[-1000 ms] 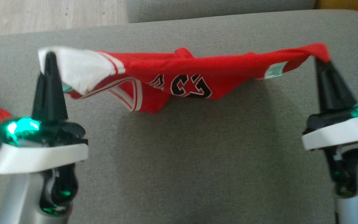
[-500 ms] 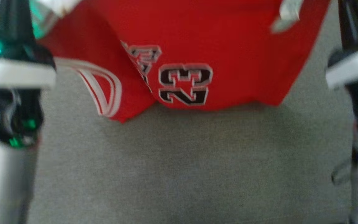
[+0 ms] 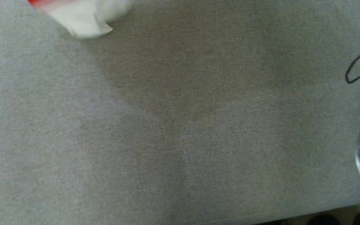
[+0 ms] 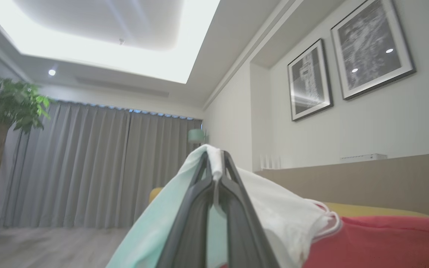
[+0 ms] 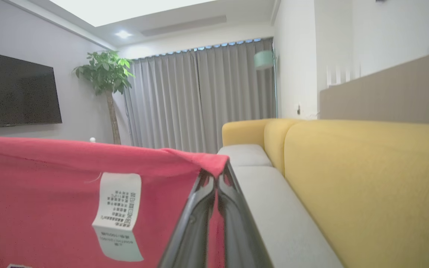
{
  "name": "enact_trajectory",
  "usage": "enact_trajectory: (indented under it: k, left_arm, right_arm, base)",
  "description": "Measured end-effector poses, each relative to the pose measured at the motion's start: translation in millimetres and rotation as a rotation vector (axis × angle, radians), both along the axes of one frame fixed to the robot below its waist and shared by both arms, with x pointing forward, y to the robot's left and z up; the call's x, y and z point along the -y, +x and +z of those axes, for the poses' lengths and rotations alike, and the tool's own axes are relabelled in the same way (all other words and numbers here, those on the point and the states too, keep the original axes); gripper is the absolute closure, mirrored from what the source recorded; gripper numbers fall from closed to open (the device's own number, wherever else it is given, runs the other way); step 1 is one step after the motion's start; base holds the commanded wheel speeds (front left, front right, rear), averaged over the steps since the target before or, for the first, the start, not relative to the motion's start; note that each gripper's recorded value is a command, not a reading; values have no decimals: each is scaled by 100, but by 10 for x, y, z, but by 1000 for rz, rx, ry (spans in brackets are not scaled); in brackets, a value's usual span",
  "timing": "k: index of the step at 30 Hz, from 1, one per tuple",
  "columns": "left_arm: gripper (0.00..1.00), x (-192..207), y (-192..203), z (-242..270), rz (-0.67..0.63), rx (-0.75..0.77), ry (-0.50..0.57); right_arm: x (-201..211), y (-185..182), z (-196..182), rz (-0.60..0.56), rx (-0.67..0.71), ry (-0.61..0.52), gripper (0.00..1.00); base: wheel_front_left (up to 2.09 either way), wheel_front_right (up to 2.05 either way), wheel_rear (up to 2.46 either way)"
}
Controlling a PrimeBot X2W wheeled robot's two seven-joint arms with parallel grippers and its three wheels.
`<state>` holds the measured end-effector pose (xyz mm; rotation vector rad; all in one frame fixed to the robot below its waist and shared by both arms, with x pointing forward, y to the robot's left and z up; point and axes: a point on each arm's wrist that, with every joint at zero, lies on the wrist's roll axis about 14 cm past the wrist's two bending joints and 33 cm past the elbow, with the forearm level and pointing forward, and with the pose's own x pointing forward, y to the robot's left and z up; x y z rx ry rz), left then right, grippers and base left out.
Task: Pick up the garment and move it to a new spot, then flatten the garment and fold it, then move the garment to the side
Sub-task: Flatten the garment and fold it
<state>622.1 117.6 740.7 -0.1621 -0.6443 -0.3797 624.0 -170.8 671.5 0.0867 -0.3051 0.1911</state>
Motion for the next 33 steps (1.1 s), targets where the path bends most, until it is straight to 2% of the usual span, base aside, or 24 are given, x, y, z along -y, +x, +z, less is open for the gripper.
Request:
enact_trajectory:
  k: [4, 7, 9, 11, 14, 15, 19, 27, 33]
  left_arm:
    - [100, -4, -188, 347, 5, 142, 17]
    - [100, 57, -244, 147, -19, 111, 37]
    - [100, 93, -278, -259, -34, 19, 49]
    - [100, 118, -357, -870, -46, -134, 53]
    - [100, 127, -678, -1760, -52, -383, -1]
    - [100, 127, -678, -1760, -52, -383, -1]
    - [100, 150, -1284, -2440, -63, -608, -63]
    - [100, 152, -2404, -3016, -73, -993, -190]
    - [100, 57, -2807, -2969, -50, -1072, -214]
  right_arm:
    - [95, -6, 110, -31, 57, -34, 100]
    - [132, 1, -105, -44, 11, -68, 100]
    - [152, -24, -454, -47, -74, -90, 100]
    - [175, -103, -931, -47, -190, -94, 100]
    - [144, -304, -1502, -33, -339, -93, 100]
    - [144, -304, -1502, -33, -339, -93, 100]
    - [96, -558, -1924, -4, -518, -122, 100]
    - [53, -1456, -2661, 39, -912, -202, 100]
    - [85, -1917, -2709, 20, -1028, -216, 100]
  base:
    - [0, 0, 0]
    - [0, 0, 0]
    - [0, 0, 0]
    - [0, 0, 0]
    - [0, 0, 0]
    - [0, 0, 0]
    - [0, 0, 0]
    - [0, 0, 0]
    - [0, 0, 0]
